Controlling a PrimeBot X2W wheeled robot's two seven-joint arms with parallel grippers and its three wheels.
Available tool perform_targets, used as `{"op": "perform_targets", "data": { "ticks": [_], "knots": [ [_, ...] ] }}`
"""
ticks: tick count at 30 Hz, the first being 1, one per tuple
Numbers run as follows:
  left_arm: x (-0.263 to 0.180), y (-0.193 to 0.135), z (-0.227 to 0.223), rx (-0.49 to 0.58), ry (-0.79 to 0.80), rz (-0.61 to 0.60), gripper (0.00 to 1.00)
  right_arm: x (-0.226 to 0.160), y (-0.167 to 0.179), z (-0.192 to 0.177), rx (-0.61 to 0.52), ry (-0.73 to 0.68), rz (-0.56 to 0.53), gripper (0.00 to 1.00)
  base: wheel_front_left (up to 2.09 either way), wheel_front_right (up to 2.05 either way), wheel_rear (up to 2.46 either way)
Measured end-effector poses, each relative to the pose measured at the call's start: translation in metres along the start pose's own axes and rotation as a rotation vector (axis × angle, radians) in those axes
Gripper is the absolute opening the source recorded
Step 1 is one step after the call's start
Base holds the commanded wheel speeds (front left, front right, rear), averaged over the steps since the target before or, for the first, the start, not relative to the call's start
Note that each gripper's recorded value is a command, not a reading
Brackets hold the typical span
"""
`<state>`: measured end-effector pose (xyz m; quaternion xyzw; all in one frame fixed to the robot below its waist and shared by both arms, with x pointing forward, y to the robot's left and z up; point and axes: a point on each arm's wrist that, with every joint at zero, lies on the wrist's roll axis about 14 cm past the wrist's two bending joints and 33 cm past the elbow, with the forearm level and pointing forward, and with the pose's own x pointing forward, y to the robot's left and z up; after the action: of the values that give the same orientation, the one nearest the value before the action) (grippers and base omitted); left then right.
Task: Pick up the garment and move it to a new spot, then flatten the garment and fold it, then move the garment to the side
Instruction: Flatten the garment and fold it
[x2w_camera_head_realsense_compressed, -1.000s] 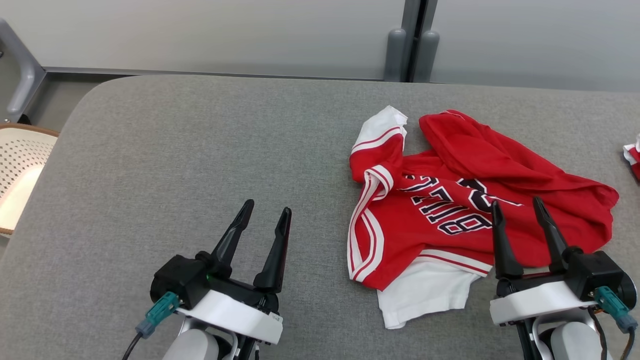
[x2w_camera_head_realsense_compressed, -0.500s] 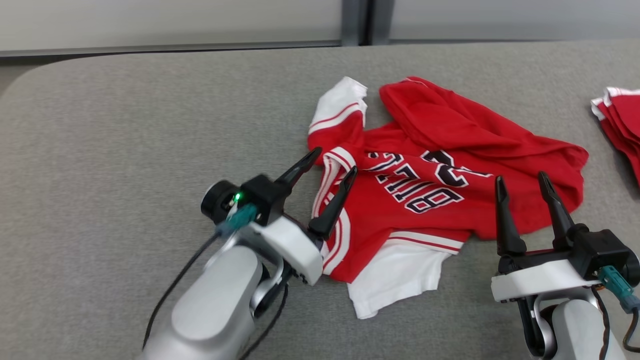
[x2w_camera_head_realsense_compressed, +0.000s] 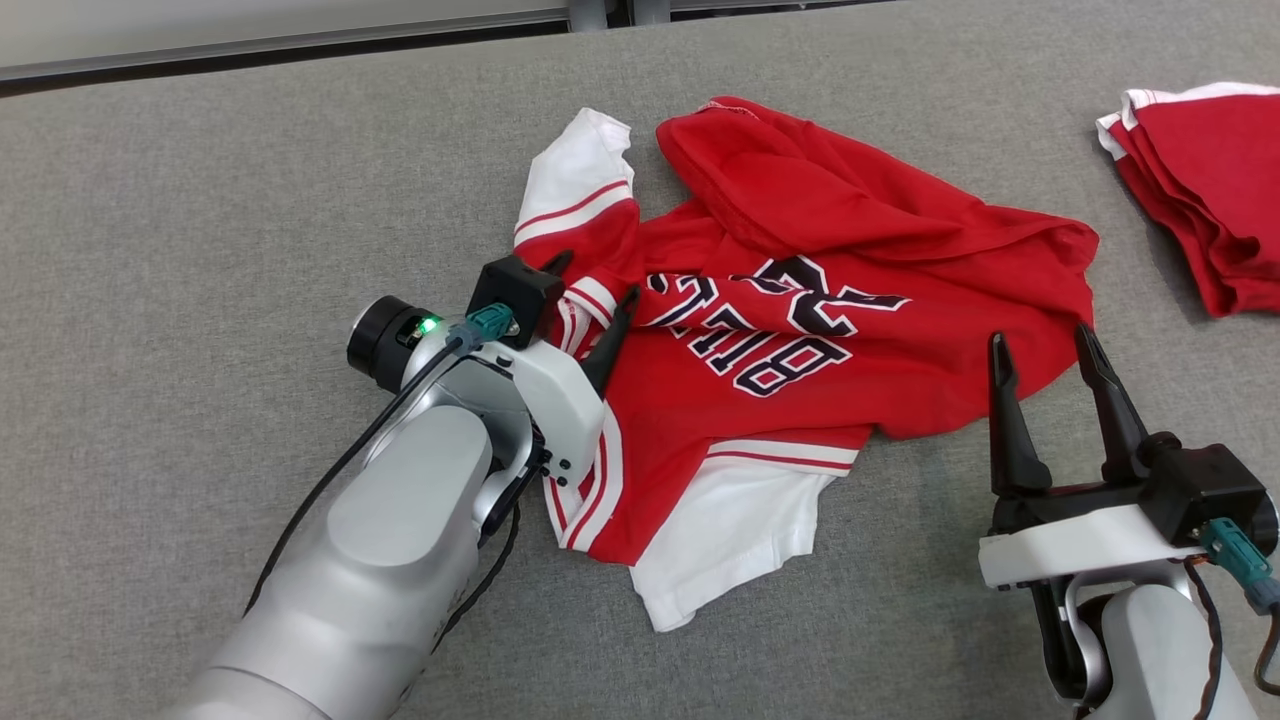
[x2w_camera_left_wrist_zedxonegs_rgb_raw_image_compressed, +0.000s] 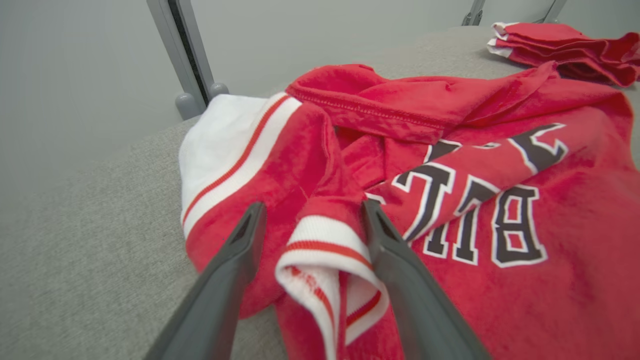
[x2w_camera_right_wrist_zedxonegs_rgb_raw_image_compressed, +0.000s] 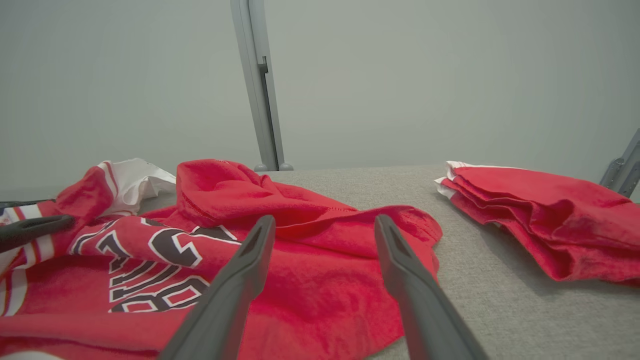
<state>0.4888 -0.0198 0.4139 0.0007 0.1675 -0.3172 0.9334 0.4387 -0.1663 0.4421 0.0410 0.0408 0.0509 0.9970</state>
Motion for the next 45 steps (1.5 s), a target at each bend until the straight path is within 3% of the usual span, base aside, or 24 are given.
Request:
{"op": "perform_targets", "data": {
  "ticks": [6,19,25,26,27,28,29,37,45],
  "knots": [
    [0.003,0.016,0.016,0.011,-0.035,0.031,0.0,0.002,0.001,0.0,0.006,0.0,0.001,1.0,0.0,0.0,0.0],
    [-0.025,0.165,0.078,0.153,-0.066,0.315,0.0,0.014,0.018,0.002,0.015,-0.011,0.054,1.0,0.0,0.0,0.0],
    [-0.023,0.187,0.089,0.161,-0.038,0.339,0.0,0.019,0.023,0.003,0.017,-0.014,0.074,1.0,0.0,0.0,0.0],
    [-0.022,0.188,0.086,0.168,-0.028,0.338,0.55,0.019,0.023,0.003,0.017,-0.012,0.075,1.0,0.0,0.0,0.0],
    [-0.022,0.189,0.085,0.165,-0.027,0.341,0.8,0.019,0.023,0.001,0.018,-0.008,0.074,1.0,0.0,0.0,0.0],
    [-0.022,0.192,0.086,0.156,-0.039,0.35,0.8,0.019,0.023,0.0,0.019,-0.006,0.074,1.0,0.0,0.0,0.0],
    [-0.023,0.195,0.089,0.155,-0.054,0.363,1.0,0.02,0.023,0.0,0.019,-0.006,0.075,1.0,0.0,0.0,0.0],
    [-0.042,0.197,0.109,0.097,-0.205,0.414,1.0,0.034,0.034,0.006,0.009,-0.028,0.105,1.0,0.0,0.0,0.0],
    [-0.097,0.177,0.123,-0.016,-0.394,0.447,1.0,0.044,0.059,0.03,0.0,-0.098,0.163,1.0,0.0,0.0,0.0]
  ]
}}
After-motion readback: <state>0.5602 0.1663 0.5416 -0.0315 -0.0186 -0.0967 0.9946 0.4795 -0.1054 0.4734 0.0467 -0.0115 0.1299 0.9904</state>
